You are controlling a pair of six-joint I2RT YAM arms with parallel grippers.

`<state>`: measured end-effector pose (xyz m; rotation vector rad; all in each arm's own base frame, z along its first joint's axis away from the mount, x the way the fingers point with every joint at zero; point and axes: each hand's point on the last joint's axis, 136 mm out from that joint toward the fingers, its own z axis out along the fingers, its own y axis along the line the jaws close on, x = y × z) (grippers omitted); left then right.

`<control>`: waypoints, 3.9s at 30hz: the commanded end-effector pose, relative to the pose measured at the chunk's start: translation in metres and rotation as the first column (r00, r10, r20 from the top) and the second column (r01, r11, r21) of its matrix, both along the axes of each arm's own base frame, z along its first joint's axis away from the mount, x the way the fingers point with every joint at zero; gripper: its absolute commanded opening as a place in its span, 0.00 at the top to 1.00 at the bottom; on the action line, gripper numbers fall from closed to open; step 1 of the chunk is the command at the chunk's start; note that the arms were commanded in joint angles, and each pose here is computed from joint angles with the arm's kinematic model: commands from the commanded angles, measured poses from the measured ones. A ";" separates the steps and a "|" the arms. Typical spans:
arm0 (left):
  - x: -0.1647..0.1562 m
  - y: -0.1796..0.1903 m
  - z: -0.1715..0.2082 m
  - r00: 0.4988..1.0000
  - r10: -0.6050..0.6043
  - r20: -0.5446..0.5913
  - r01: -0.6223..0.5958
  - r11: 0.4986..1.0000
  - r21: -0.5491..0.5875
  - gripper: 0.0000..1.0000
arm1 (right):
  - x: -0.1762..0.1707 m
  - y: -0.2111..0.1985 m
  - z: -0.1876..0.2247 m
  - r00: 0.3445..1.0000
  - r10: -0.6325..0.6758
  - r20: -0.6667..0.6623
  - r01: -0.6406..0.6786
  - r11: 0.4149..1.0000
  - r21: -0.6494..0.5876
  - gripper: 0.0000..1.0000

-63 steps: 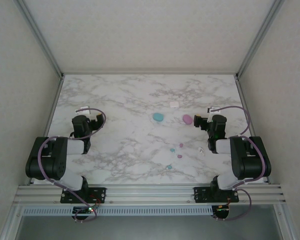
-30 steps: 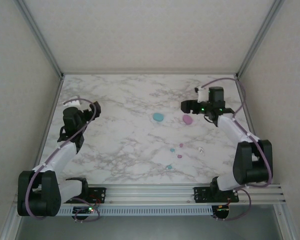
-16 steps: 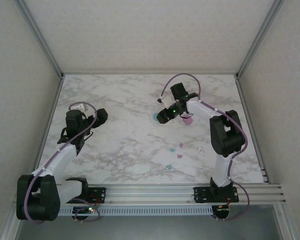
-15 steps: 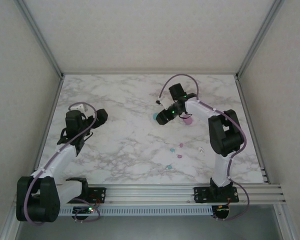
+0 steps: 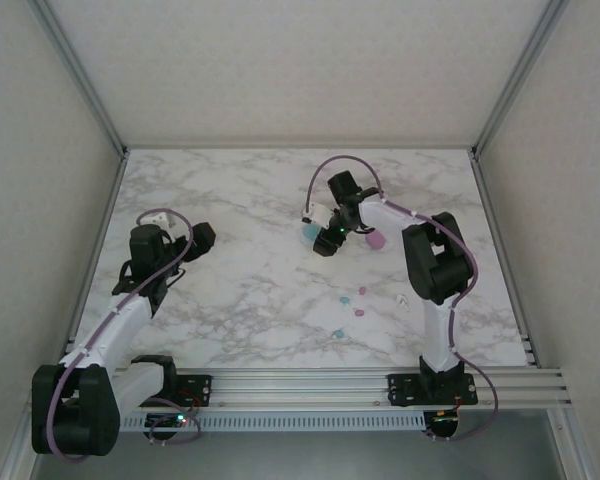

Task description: Insert wireless bluetooth earbuds into charging case

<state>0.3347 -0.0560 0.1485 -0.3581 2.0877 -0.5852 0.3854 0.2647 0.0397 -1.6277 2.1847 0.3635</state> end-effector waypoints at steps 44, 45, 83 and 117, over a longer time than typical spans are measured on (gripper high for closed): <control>-0.004 -0.021 0.006 0.995 -0.097 -0.007 0.097 0.993 -0.061 0.06 | -0.002 0.039 -0.003 0.988 0.153 -0.025 -0.152 0.988 0.022 0.61; -0.004 -0.021 0.007 0.995 -0.099 -0.008 0.098 0.993 -0.066 0.07 | -0.003 0.042 0.002 0.989 0.147 -0.017 -0.146 0.988 0.042 0.63; -0.024 -0.270 0.094 0.701 -0.713 0.016 0.686 0.668 -0.289 0.52 | -0.089 0.032 0.181 0.953 -0.035 0.302 -0.142 0.826 0.545 0.64; -0.038 -0.266 0.174 0.772 -0.605 0.195 0.566 0.515 -0.644 0.83 | -0.096 -0.004 0.263 0.876 -0.120 0.466 -0.317 0.585 0.746 0.39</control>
